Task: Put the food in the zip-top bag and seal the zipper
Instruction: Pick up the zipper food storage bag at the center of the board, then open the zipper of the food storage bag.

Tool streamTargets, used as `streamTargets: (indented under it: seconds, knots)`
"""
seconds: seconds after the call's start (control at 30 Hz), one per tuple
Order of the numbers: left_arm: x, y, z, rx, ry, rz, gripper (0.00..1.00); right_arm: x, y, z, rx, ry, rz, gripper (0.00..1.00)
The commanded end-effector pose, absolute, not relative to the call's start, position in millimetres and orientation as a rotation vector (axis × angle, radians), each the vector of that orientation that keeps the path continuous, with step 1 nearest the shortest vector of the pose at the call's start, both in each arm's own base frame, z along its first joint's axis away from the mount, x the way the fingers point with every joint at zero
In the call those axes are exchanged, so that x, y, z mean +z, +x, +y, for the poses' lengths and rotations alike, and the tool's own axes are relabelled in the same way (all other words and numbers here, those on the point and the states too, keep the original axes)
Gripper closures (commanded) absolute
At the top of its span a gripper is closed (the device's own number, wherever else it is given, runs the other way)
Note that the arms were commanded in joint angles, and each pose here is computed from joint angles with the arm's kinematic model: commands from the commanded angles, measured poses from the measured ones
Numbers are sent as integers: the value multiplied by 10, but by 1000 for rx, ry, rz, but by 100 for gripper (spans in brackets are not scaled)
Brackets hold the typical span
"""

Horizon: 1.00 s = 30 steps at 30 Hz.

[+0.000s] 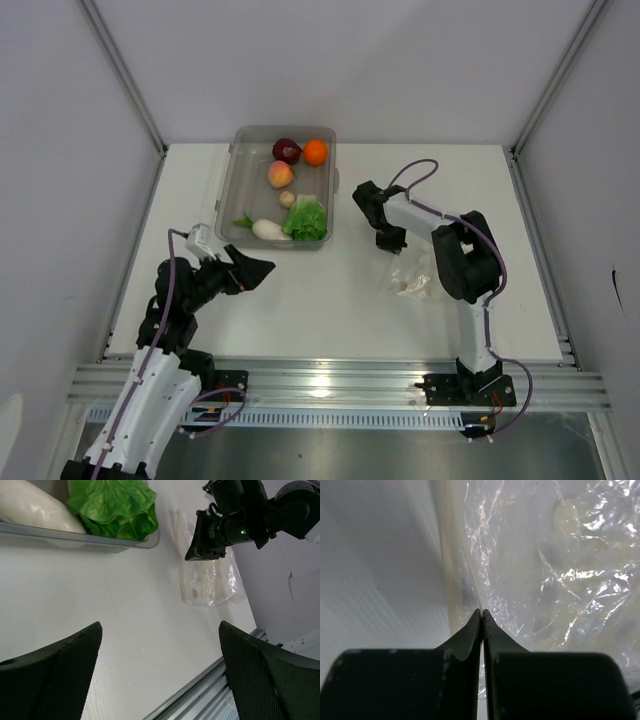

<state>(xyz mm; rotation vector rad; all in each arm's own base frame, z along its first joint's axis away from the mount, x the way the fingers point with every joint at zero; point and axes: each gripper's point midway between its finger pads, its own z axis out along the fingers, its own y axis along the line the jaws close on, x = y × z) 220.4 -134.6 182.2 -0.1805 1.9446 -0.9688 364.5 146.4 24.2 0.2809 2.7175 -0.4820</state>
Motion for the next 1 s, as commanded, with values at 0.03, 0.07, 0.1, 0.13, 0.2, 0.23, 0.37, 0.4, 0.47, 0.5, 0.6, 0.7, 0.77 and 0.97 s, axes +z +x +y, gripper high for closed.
streamTargets:
  seconds: [0.03, 0.07, 0.1, 0.13, 0.2, 0.23, 0.37, 0.4, 0.47, 0.5, 0.6, 0.7, 0.77, 0.97]
  knots:
    - [2183, 2120, -1677, -1144, 50, 1866, 1, 751, 3643, 1727, -258, 226, 2630, 100]
    - [2186, 2124, -1713, -1145, 73, 1866, 0, 815, 3618, 1778, -212, 202, 2628, 100]
    - [2233, 2113, -1770, -1154, 107, 1855, 0, 832, 3551, 1822, -177, 168, 2637, 100]
    - [2243, 2143, -1808, -1145, 116, 1858, 0, 898, 3517, 1879, -121, 135, 2639, 100]
    - [2308, 2055, -2004, -1184, 199, 1845, 1, 1098, 3407, 1955, -22, 73, 2620, 100]
    - [2373, 2033, -2132, -1206, 238, 1829, 0, 1156, 3371, 1991, 20, 47, 2614, 100]
    - [2460, 2022, -2466, -1238, 328, 1818, 1, 1595, 3071, 2110, 251, -91, 2560, 100]
    - [2446, 2017, -2535, -1243, 344, 1824, 1, 1649, 3016, 2109, 281, -104, 2551, 100]
    - [2412, 2033, -2720, -1243, 378, 1845, 1, 1683, 2871, 2114, 347, -136, 2553, 100]
    - [2481, 2050, -2791, -1248, 393, 1829, 1, 1817, 2824, 2117, 399, -140, 2512, 100]
    - [2444, 2083, -3057, -1266, 433, 1863, 3, 1885, 2648, 2165, 516, -180, 2482, 100]
    - [2386, 2109, -3301, -1299, 462, 1904, 8, 1822, 2527, 2170, 557, -214, 2495, 100]
    - [2292, 2143, -3460, -1319, 471, 1947, 17, 1802, 2480, 2153, 557, -238, 2495, 100]
    - [2239, 2203, -3840, -1354, 502, 1997, 25, 1925, 2435, 2124, 570, -262, 2452, 100]
